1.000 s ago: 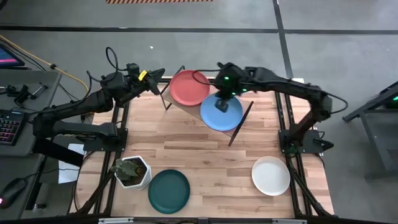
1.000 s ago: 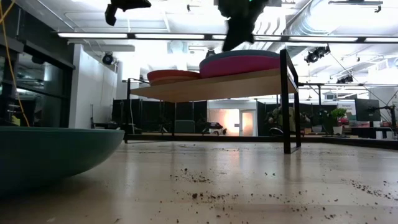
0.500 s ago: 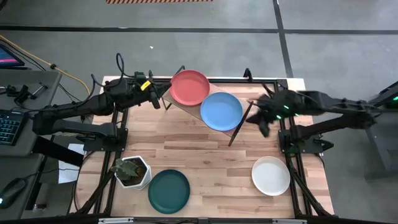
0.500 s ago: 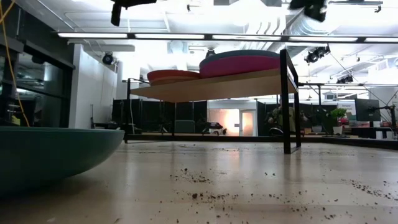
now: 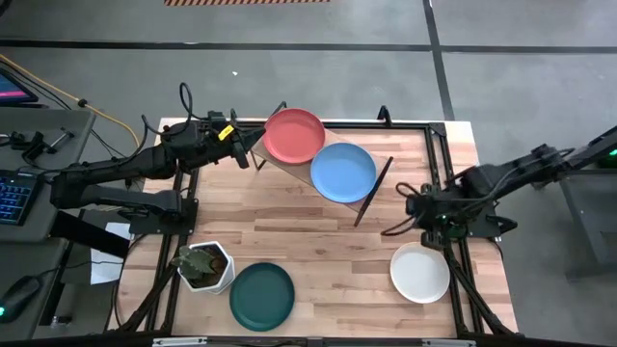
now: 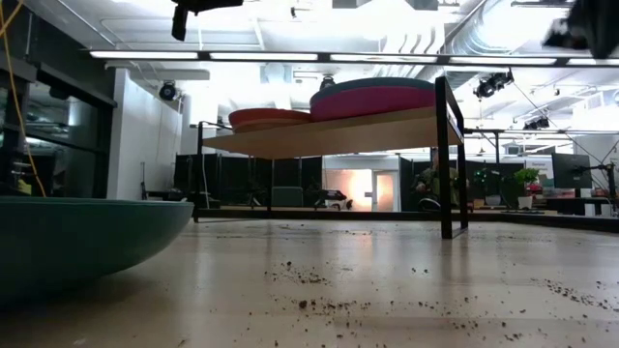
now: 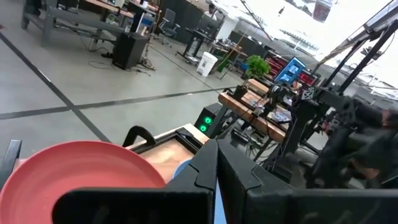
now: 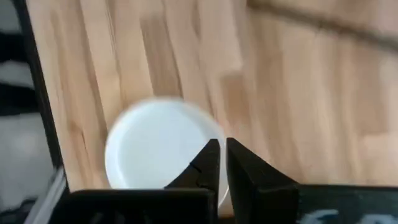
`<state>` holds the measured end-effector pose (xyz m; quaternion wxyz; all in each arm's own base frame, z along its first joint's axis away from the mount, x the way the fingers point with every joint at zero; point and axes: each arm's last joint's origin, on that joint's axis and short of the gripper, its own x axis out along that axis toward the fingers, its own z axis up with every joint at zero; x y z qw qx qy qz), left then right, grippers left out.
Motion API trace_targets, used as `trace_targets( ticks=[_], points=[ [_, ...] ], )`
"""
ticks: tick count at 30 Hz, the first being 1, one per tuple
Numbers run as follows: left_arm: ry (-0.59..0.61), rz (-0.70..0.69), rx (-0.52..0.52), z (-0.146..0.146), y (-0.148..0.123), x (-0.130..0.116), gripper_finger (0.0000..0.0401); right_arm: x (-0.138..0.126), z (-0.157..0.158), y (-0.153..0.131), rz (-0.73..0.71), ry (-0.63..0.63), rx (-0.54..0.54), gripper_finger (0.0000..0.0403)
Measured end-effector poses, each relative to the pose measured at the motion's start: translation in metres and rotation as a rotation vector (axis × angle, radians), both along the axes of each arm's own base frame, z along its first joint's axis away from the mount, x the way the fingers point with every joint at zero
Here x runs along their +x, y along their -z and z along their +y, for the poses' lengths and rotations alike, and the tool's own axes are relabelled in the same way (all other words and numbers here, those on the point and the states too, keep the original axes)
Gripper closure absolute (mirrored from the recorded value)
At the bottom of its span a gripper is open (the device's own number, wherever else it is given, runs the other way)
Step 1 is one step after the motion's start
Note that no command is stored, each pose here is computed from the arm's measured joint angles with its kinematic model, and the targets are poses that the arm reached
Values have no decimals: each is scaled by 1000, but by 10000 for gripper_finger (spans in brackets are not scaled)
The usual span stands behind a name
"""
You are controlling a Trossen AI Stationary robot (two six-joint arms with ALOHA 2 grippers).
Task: Place and stack plates onto a shelf
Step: Stack the white plate on top of the blue plate on the shelf
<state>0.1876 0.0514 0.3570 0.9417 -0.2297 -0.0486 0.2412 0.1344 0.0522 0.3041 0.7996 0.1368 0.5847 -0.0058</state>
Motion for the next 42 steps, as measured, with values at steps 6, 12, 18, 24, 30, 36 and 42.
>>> trace_targets(
  ticks=[6, 12, 18, 24, 30, 36, 42],
  points=[
    [-2, -3, -6, 0, 0, 0, 401, -3, 6, 60, 130, -45, 156, 327],
    [-2, -3, -6, 0, 0, 0, 401, -6, 8, 108, 152, -41, 172, 236],
    [-8, -3, -6, 0, 0, 0, 401, -16, 7, 138, 215, 4, 106, 204],
    [-14, -2, -6, 0, 0, 0, 401, -18, 6, 148, 189, 75, 58, 214],
    [-14, -2, -6, 1, 0, 0, 401, -18, 12, 153, 220, 36, 34, 235],
    [-14, -2, -6, 0, 0, 0, 401, -14, 19, 163, 270, 5, -1, 256],
    [-22, -2, -6, 1, 0, 0, 401, -10, 24, 170, 304, 45, -8, 327]
  ],
)
